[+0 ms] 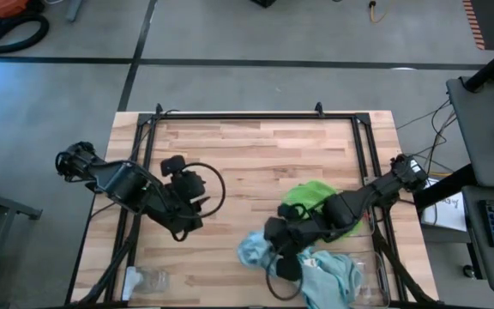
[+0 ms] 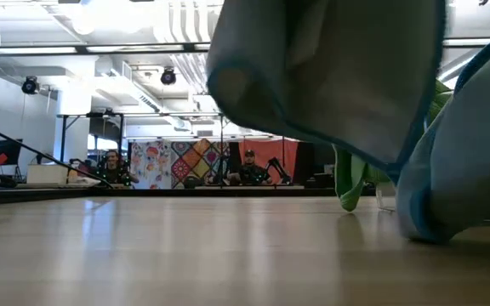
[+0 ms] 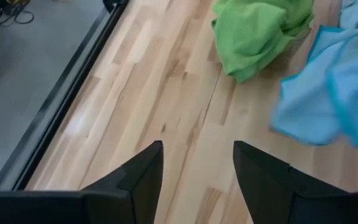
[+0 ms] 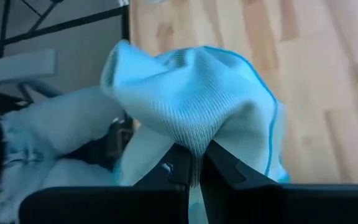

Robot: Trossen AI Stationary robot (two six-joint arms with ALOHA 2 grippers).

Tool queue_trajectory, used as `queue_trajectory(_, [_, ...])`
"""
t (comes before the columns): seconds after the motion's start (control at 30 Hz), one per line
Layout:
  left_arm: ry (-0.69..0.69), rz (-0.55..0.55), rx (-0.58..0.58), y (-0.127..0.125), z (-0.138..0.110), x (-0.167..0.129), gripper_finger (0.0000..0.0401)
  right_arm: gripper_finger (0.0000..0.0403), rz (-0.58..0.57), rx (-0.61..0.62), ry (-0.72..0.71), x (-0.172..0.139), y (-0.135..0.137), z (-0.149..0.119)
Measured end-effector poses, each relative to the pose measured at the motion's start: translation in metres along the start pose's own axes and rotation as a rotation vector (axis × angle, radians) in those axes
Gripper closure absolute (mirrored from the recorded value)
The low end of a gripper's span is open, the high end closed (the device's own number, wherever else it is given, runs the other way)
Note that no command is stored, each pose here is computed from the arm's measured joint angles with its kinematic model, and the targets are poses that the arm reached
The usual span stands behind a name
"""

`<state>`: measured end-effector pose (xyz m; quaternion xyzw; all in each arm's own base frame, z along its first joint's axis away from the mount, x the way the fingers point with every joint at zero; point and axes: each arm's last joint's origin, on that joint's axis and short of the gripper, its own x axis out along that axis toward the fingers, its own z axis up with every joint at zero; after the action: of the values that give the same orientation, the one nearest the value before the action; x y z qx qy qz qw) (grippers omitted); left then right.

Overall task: Sort microfiber towel by color & place in baskets
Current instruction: Put the blue microfiber cloth into the bottom transparent bin

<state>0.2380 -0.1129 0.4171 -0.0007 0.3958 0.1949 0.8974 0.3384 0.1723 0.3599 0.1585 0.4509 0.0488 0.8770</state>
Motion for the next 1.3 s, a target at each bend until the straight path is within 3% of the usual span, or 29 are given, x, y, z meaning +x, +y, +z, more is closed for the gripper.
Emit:
queue_trajectory(0.17, [0.014, 0.01, 0.008, 0.0, -0.002, 0.002, 0.0227, 0.0389, 0.02, 0.068, 0.038, -0.019, 0.024, -0.014])
queue_trajectory(0.4, [0.019, 0.012, 0.012, -0.001, -0.003, 0.003, 0.0227, 0.0388, -0.088, 0.145, 0.059, -0.059, 0.05, -0.039])
queue_trajectory(0.57, [0.022, 0.015, 0.004, 0.0, -0.003, 0.003, 0.0227, 0.0388, -0.09, 0.19, 0.101, -0.08, 0.064, -0.056])
queue_trajectory(1.07, [0.023, 0.014, 0.0, 0.0, -0.003, 0.003, 0.0227, 0.0388, 0.164, 0.115, 0.152, -0.145, 0.111, -0.096])
queue_trajectory(1.3, [0.023, 0.014, -0.004, 0.0, -0.003, 0.003, 0.0227, 0.0388, -0.021, 0.163, 0.168, -0.147, 0.106, -0.121])
